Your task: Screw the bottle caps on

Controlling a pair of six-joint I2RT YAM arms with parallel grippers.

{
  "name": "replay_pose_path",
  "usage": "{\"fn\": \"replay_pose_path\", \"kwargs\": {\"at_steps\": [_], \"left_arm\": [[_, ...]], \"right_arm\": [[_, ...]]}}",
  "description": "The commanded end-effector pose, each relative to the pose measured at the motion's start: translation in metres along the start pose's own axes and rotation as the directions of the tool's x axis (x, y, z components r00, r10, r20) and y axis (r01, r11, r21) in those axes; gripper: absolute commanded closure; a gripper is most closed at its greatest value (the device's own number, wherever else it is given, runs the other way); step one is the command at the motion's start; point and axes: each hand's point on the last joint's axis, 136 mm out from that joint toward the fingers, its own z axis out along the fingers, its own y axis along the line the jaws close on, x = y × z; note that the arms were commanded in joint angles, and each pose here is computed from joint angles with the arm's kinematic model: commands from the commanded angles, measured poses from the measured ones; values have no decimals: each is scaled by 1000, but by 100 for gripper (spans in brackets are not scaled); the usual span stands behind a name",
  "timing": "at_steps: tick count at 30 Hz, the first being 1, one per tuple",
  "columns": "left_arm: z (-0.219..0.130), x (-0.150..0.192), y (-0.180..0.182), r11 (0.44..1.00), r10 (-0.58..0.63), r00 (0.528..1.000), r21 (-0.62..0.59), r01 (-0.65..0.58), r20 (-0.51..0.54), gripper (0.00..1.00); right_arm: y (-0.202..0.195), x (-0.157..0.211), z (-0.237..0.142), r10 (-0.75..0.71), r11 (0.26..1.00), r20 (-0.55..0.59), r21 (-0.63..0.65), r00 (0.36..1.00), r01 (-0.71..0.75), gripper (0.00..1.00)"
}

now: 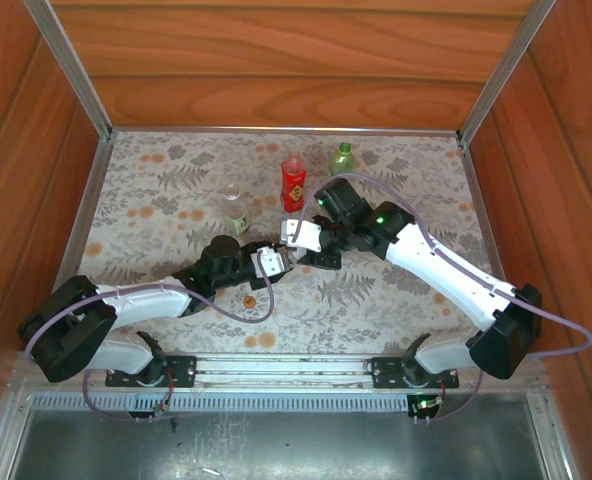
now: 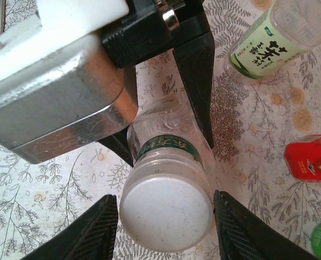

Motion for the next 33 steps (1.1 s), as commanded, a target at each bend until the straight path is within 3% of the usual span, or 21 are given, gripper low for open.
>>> {"fn": "replay_pose_path", "kwargs": {"at_steps": [1,7,11,14,17,18,20,22,29,33], "left_arm": [[-3,-10,-1,1000,28,999,8,-29,38,52],[-3,-9,0,1000,29,999,-1,-29,31,52],[-3,-9,5,999,27,999,-22,-27,25,52],[-2,-9,6,999,30,999,-28,-29,19,52],[1,-9,7,999,33,999,-26,-33,17,52],[2,-9,7,999,33,999,-22,-33,19,52],[4,-10,7,999,35,999,-19,-34,20,52],[4,-11,7,999,36,999,-17,-35,23,52],[2,-9,5,1000,21,1000,-11,-21,21,52],[2,-8,2,1000,15,1000,-2,-15,21,52]], "right_arm": [[0,-10,-3,-38,999,27,-10,999,38,56],[-1,-8,-4,42,999,17,-4,999,-42,71],[-23,-5,-3,328,936,46,115,943,-332,85],[-53,6,-9,644,703,163,261,748,-662,92],[-51,11,-11,832,461,235,213,503,-861,95],[-44,7,-9,860,432,225,158,458,-888,93],[-33,3,-8,877,425,200,102,437,-900,87],[-28,6,-9,859,466,182,111,478,-878,80],[-20,16,-21,613,750,153,195,775,-632,42],[-9,6,-29,390,888,187,182,901,-423,34]]}}
